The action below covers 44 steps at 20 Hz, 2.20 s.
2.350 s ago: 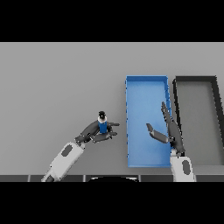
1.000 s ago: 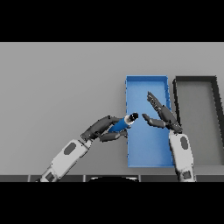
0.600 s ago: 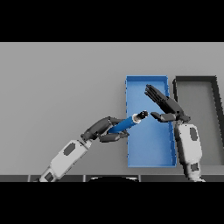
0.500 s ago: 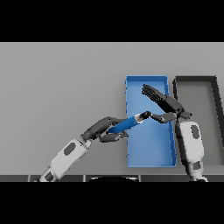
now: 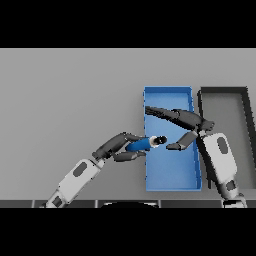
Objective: Pick up the blue pipe and place it into the blue bin.
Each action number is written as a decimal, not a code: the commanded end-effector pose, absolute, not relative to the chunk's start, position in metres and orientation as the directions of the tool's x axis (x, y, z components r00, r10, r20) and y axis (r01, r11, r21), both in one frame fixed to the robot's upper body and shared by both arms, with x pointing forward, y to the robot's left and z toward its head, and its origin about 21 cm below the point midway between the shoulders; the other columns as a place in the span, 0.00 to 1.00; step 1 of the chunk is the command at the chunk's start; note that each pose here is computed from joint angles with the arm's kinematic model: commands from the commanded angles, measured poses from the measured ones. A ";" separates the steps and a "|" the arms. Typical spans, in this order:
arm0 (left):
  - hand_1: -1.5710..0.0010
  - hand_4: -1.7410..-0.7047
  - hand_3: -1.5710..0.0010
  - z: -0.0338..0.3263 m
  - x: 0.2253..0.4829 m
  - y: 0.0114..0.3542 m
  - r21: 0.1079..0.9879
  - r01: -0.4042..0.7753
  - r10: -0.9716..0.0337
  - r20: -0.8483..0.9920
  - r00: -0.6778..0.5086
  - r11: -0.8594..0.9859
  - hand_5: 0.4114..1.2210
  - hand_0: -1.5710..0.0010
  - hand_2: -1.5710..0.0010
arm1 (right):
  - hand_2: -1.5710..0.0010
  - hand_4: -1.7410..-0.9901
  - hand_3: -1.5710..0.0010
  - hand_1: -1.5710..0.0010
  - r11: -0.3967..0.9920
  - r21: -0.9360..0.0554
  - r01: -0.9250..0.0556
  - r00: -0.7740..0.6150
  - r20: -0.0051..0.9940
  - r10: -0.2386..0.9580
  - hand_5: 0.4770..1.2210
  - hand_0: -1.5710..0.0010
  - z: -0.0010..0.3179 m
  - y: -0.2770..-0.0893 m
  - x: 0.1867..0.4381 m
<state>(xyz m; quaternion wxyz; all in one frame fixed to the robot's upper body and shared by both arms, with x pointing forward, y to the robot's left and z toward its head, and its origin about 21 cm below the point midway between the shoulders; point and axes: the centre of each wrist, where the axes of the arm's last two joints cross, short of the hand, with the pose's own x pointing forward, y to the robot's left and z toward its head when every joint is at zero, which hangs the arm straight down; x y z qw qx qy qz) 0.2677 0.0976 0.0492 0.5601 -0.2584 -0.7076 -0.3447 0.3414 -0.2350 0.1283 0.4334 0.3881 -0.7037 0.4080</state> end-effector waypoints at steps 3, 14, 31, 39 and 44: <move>0.00 0.01 0.09 0.050 0.269 0.099 0.196 0.756 -0.025 0.973 -0.231 0.625 1.00 0.00 0.00 | 1.00 0.59 1.00 1.00 0.287 -0.290 -0.913 -0.352 0.915 -0.195 0.07 1.00 0.141 -0.217 0.339; 0.00 0.01 0.04 0.051 0.278 0.100 0.178 0.777 -0.008 0.976 -0.218 0.604 1.00 0.00 0.00 | 0.98 0.69 1.00 1.00 0.097 -0.341 -0.935 -0.354 0.917 -0.183 0.05 1.00 0.160 -0.145 0.345; 0.07 0.01 0.65 0.052 0.272 0.100 0.206 0.761 -0.007 0.967 -0.256 0.616 0.99 0.06 0.06 | 0.06 0.37 0.08 0.06 0.004 -0.354 -0.935 -0.345 0.910 -0.229 0.82 0.06 0.158 -0.116 0.335; 0.59 0.47 0.83 0.050 0.275 0.109 0.273 0.739 -0.026 0.945 -0.327 0.616 1.00 0.50 0.58 | 0.01 0.35 0.01 0.01 0.010 -0.357 -0.934 -0.350 0.909 -0.227 0.97 0.01 0.157 -0.120 0.336; 0.87 0.76 0.94 0.049 0.276 0.111 0.300 0.728 -0.053 0.938 -0.342 0.617 0.68 0.84 0.86 | 0.00 0.34 0.00 0.00 0.014 -0.368 -0.930 -0.363 0.909 -0.207 0.99 0.00 0.156 -0.120 0.336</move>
